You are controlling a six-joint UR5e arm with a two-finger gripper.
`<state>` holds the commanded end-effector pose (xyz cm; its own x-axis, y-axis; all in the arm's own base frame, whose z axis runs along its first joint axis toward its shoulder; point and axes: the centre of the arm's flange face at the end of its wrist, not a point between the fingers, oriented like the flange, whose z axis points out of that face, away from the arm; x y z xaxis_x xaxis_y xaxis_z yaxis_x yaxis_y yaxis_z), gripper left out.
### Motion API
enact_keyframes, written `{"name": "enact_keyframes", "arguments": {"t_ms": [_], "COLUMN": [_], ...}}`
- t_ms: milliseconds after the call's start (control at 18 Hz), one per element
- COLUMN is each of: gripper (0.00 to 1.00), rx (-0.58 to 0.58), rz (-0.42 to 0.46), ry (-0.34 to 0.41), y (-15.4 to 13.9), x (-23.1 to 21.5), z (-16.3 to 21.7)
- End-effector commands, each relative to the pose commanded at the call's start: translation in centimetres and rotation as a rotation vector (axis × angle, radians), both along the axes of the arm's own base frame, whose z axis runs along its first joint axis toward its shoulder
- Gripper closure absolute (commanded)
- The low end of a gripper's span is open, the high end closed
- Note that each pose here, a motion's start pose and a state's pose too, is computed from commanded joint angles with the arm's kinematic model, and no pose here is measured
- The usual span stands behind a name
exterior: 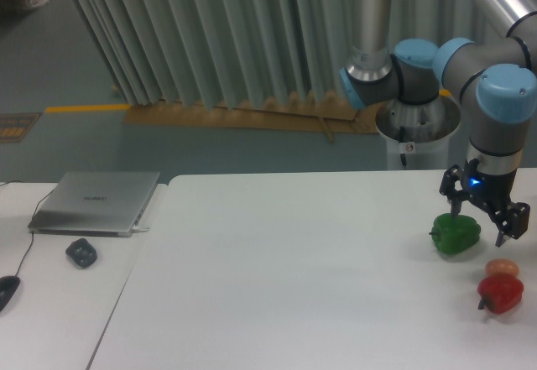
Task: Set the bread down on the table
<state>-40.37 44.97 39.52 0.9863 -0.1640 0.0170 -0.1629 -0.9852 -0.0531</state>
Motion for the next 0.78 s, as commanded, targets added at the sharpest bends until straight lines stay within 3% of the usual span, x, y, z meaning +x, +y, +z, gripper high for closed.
{"name": "enact_keyframes", "arguments": {"t_ms": [778], "gripper": [0.00], "rx": [-0.026], "rz": [-0.006], "ry": [0.022], "y": [-0.53], "x": [-0.46], "z": [0.16]}}
